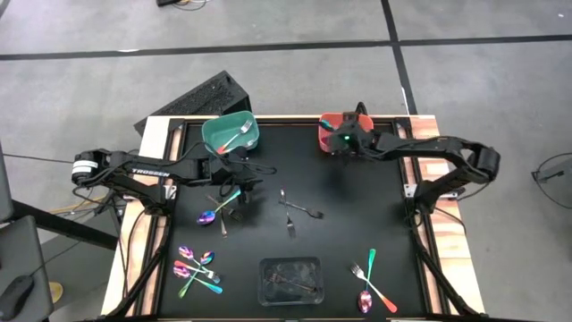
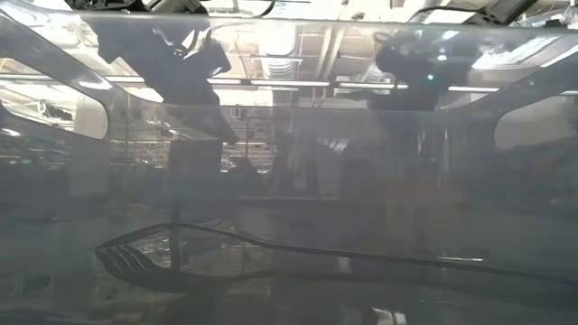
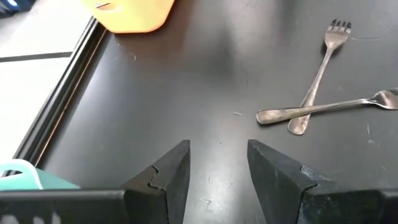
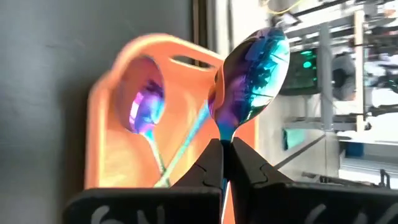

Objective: Sort silverware by color (type)
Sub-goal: Put the blue spoon into the orange bin, then put the black fork into the black bin

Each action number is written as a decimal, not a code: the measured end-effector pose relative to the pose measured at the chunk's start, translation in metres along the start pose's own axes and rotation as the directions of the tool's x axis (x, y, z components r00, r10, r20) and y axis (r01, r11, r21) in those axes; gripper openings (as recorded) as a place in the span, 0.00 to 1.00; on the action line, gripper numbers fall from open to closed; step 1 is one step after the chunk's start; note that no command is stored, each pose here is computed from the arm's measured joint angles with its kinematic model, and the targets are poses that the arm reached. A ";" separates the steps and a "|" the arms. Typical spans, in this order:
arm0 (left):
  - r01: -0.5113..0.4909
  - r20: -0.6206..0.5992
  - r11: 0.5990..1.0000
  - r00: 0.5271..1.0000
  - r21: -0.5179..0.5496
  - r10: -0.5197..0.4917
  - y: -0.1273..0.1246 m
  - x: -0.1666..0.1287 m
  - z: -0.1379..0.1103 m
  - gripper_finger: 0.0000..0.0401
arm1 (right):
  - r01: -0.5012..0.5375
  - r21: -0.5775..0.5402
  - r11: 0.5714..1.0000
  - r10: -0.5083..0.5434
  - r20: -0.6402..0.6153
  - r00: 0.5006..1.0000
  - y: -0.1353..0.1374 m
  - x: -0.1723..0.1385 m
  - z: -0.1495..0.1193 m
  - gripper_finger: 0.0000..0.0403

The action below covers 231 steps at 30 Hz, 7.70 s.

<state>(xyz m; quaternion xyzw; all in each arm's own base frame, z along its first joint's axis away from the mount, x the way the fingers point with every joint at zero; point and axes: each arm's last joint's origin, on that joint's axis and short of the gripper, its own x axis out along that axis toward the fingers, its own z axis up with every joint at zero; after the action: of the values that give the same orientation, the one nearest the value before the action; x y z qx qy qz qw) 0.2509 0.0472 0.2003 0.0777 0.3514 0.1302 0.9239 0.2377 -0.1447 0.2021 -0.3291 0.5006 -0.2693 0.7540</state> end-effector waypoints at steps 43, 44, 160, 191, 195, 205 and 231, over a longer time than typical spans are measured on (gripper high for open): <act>-0.003 -0.024 0.993 1.000 -0.119 0.000 0.004 0.001 -0.003 0.37 | -0.505 0.646 0.572 0.210 0.479 0.852 0.073 -0.069 0.048 0.29; 0.001 -0.047 0.990 0.999 -0.140 -0.007 0.002 0.000 -0.005 0.37 | -0.521 0.631 0.575 0.221 0.493 0.841 0.077 -0.073 0.051 0.29; -0.003 0.071 1.000 0.997 -0.002 0.003 -0.023 -0.005 0.009 0.37 | -0.563 0.539 0.627 0.517 0.253 0.818 0.188 -0.054 0.103 0.33; -0.023 -0.023 0.999 0.999 -0.023 0.023 -0.023 -0.005 0.000 0.37 | -0.288 0.370 0.883 0.415 -0.330 0.848 0.116 -0.148 0.128 0.01; -0.023 -0.023 0.999 0.999 -0.026 0.022 -0.023 -0.005 0.000 0.37 | -0.338 0.378 0.862 0.442 -0.233 0.866 0.120 -0.162 0.140 0.01; -0.022 -0.023 0.999 1.000 -0.047 0.021 -0.024 -0.005 0.000 0.37 | -0.634 0.291 0.716 0.635 0.106 0.765 0.144 -0.194 0.173 0.01; -0.006 -0.034 0.997 0.999 -0.072 0.004 -0.028 -0.006 -0.001 0.37 | -0.947 0.189 0.259 0.781 0.536 0.320 0.199 -0.226 0.194 0.09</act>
<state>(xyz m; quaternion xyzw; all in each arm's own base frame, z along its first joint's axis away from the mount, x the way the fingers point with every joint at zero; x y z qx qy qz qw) 0.2510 0.0190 0.1971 0.0430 0.3618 0.1463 0.9197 0.3541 0.1926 0.2347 0.1624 0.3777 0.1455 0.8999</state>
